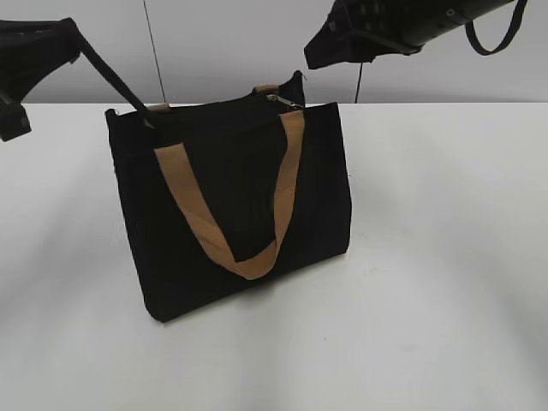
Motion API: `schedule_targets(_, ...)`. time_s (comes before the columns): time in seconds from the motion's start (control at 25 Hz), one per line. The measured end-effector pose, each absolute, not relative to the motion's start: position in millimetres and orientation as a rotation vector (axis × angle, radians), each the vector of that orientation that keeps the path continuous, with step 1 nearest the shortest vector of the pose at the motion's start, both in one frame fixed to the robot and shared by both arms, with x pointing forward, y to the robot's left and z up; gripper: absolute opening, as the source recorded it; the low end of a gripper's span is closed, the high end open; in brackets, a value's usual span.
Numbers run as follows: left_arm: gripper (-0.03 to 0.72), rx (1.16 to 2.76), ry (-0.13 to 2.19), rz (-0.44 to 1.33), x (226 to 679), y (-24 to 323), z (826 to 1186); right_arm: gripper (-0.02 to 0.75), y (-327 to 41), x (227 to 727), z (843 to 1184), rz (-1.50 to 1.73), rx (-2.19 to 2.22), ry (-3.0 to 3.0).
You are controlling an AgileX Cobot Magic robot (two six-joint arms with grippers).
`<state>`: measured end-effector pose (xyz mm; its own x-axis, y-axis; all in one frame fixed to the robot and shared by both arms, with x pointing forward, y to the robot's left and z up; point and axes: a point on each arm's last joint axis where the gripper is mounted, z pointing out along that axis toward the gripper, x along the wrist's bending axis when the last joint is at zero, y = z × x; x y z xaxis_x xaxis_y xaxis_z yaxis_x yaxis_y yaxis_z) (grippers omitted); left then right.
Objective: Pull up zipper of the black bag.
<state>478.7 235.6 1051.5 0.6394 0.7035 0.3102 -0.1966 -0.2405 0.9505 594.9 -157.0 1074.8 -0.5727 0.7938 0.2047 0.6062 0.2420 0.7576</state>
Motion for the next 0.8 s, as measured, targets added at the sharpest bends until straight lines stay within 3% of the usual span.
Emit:
schedule_targets(0.16,0.027,1.604,0.429,0.891,479,236,1051,0.534,-157,595,1075,1.240,1.320,2.290)
schedule_targets(0.48,0.067,1.580,0.454,0.896,480,237,1053,0.549,-157,595,1075,1.241,1.322,2.287)
schedule_targets(0.56,0.146,1.536,0.495,0.903,482,239,1056,0.549,-157,595,1075,1.241,1.322,2.286)
schedule_targets(0.8,0.486,1.424,0.595,0.919,486,245,1062,0.549,-157,596,1075,1.242,1.323,2.281)
